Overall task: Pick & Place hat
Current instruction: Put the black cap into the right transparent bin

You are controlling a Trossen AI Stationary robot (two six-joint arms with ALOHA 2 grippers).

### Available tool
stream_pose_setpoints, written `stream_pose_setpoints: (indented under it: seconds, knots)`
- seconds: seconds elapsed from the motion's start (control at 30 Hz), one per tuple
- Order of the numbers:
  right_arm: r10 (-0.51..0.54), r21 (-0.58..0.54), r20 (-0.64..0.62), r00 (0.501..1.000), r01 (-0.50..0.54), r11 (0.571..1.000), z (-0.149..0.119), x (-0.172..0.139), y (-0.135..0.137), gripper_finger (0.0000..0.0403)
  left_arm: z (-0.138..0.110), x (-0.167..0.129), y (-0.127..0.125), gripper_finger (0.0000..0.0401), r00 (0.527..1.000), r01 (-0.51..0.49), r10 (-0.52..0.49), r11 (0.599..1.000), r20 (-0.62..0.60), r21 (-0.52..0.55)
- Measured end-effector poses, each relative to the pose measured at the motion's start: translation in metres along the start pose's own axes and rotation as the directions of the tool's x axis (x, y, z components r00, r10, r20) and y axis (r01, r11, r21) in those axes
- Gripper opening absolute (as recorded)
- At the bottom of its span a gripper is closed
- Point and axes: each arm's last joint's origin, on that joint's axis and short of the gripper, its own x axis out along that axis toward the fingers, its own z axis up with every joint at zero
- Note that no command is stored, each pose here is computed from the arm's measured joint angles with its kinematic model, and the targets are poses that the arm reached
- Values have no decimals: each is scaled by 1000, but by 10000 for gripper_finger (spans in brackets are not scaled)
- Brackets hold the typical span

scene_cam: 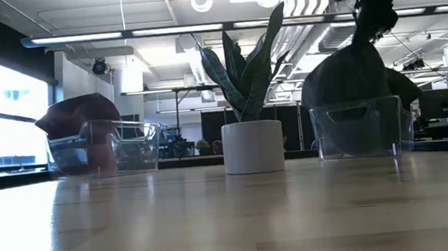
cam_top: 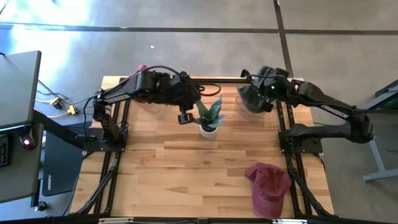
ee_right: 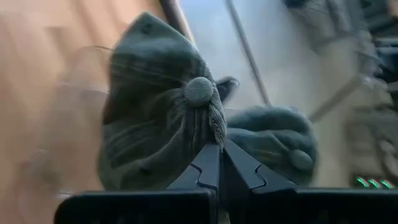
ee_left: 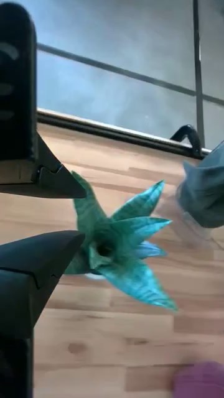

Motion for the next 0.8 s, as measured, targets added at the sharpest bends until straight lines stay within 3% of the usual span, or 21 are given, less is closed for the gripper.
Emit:
stream_pose_setpoints:
  seconds: [0.17,0.23,0.37,0.53,0.8]
  knots:
    - [-199,15,-84,976,201,979,-4,1,-4,0,-1,1,7,87,999,-40,40,999,-5,36]
    - [-227,41,-101,969,232,972,-5,0,-5,1,-1,2,10,87,999,-46,46,998,-8,39]
    - [-167,175,-184,969,200,964,-16,0,-1,2,-4,4,17,87,998,-54,56,998,-39,44]
    - [-133,315,-280,951,222,923,-31,8,10,4,-5,6,22,87,997,-63,66,996,-49,67]
    - [-120,433,-296,948,245,867,-40,25,23,32,8,9,31,87,996,-41,40,999,84,8]
